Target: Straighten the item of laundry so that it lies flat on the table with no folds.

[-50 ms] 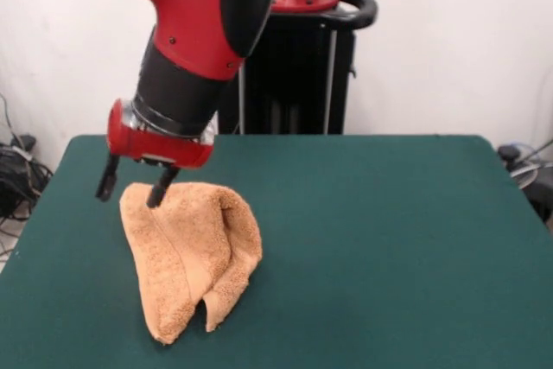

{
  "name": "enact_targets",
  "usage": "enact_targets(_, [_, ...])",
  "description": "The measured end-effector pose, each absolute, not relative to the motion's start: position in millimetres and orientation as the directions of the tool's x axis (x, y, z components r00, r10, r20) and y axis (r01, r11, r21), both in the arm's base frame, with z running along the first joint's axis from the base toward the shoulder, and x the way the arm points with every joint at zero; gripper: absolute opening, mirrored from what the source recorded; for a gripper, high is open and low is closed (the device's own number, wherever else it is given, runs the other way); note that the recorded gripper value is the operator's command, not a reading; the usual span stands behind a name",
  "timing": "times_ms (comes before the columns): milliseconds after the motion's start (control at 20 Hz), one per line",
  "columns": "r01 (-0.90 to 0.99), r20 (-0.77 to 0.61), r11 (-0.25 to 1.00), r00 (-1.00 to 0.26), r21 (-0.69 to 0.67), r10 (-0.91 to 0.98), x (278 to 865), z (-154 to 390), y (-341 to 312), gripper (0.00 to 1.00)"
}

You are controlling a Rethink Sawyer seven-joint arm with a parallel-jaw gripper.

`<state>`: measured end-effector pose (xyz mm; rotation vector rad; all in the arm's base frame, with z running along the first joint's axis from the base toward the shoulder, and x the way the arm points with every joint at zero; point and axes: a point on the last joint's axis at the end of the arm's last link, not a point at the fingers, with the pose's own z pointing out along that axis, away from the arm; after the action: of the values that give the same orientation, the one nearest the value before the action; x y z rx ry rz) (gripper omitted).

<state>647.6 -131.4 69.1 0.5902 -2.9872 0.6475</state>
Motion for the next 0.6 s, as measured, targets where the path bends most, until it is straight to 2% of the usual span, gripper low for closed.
enact_targets(600, [-0.444, 0.053, 0.803, -0.885, -0.398, -0.463, 693.7, 59.8, -73.5, 1.00])
